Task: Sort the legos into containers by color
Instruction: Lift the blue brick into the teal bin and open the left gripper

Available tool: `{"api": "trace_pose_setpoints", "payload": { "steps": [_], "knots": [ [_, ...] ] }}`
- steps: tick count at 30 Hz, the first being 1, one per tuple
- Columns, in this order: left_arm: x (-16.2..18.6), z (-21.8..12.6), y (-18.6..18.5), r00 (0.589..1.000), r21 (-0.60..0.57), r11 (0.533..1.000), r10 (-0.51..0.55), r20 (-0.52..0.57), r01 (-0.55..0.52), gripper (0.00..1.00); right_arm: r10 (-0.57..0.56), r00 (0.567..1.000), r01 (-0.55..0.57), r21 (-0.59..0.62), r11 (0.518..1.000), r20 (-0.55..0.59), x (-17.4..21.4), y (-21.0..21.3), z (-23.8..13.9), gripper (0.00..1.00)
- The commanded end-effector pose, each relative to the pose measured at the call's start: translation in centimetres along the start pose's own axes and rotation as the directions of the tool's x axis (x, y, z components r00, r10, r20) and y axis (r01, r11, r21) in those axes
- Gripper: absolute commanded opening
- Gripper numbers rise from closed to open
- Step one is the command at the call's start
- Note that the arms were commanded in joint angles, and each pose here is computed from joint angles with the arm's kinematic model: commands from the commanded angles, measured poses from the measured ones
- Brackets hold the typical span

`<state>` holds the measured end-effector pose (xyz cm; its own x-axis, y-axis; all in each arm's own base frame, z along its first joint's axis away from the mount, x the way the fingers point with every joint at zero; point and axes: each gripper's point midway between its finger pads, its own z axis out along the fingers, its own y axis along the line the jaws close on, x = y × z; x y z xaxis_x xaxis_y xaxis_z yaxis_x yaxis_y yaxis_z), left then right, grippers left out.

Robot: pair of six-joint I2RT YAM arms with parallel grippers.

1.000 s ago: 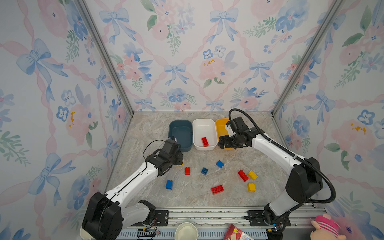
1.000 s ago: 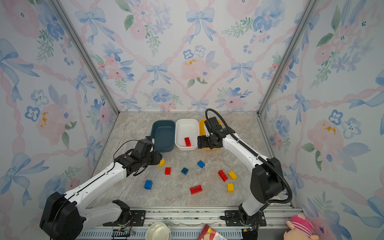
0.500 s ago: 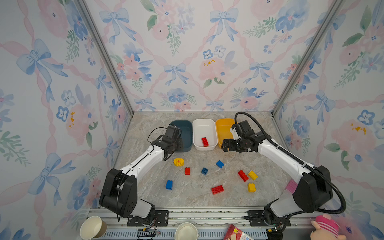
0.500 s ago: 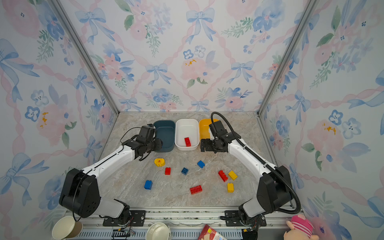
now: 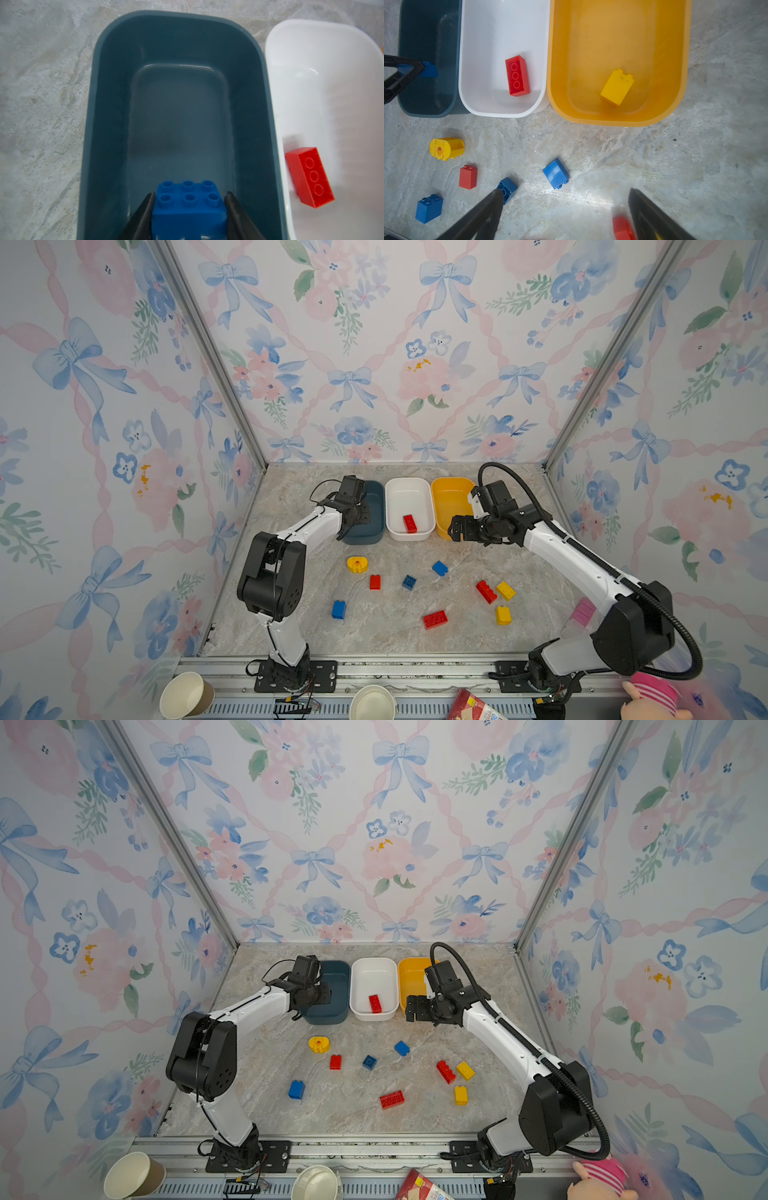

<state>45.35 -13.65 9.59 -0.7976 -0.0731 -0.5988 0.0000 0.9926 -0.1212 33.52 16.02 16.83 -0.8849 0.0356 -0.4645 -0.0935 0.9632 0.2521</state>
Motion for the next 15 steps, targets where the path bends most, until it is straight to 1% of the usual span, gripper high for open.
{"api": "trace_pose_setpoints", "payload": {
  "steps": [1, 3, 6, 9, 15],
  "knots": [
    [-1.4, 0.4, -0.1, 1.0, 0.008, 1.0, 0.011, 0.018, -0.011, 0.63, 0.031, 0.999, -0.03, 0.034, 0.999, -0.013, 0.6, -1.4, -0.5, 0.97],
    [-1.6, 0.6, -0.3, 1.0, 0.011, 1.0, 0.006, 0.02, -0.006, 0.71, 0.039, 0.999, -0.038, 0.038, 0.999, -0.017, 0.4, -1.7, -0.4, 0.97],
    [-1.8, 0.7, -0.6, 1.0, 0.022, 1.0, -0.002, 0.019, 0.001, 0.77, 0.047, 0.998, -0.045, 0.047, 0.998, -0.033, 0.4, -2.2, 0.1, 0.97],
    [-1.7, 0.4, -0.9, 1.0, 0.03, 1.0, 0.001, 0.021, -0.002, 0.8, 0.057, 0.997, -0.055, 0.051, 0.997, -0.049, 0.4, -2.4, 0.6, 0.97],
    [-2.0, -0.9, -1.1, 0.999, 0.044, 0.999, 0.007, 0.042, -0.009, 0.82, 0.085, 0.993, -0.08, 0.068, 0.994, -0.076, 1.0, -3.0, 1.3, 0.97]
  ]
}}
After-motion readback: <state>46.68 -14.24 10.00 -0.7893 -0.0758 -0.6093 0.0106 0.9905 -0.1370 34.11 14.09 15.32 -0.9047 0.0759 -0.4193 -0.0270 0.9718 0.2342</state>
